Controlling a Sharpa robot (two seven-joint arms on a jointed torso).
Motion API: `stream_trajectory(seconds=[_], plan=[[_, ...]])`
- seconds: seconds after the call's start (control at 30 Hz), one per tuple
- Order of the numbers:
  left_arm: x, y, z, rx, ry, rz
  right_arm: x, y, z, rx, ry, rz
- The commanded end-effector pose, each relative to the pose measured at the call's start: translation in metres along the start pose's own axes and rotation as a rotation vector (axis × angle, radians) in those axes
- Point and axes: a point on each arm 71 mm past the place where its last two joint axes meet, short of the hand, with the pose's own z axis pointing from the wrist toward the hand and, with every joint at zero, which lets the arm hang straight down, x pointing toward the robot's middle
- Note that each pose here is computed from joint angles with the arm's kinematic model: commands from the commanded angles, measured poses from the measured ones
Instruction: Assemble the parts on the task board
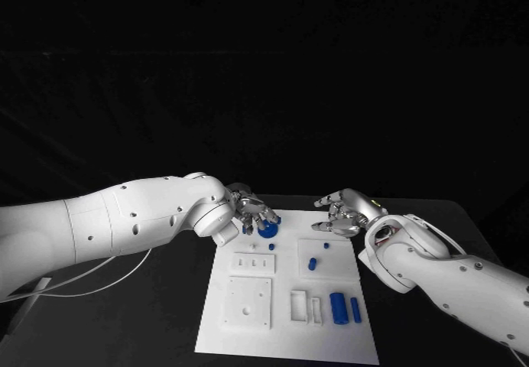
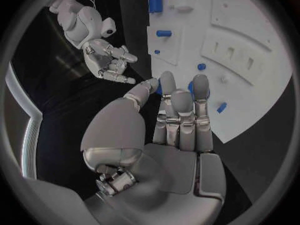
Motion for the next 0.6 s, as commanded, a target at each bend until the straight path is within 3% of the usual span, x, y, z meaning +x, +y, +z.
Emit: stream_trajectory(seconds=[0.03, 0.17, 0.2, 0.6], plan=[[-0.0005, 0.0024, -0.0013, -0.01, 0.001, 0.018, -0.007, -0.001, -0.003, -0.03, -0.018, 0.052], [-0.0009, 0.004, -0.0016, -0.014, 0.002, 0.021, -0.01, -0.004, -0.003, -0.024, -0.022, 0.061], [-0.0005, 0.0113, -0.0027, -0.032, 0.012, 0.033, -0.024, -0.014, -0.003, -0.001, -0.045, 0.095], [0.0069, 0.0255, -0.0035, -0.06, 0.024, 0.09, -0.049, -0.031, 0.007, 0.047, -0.097, 0.168]])
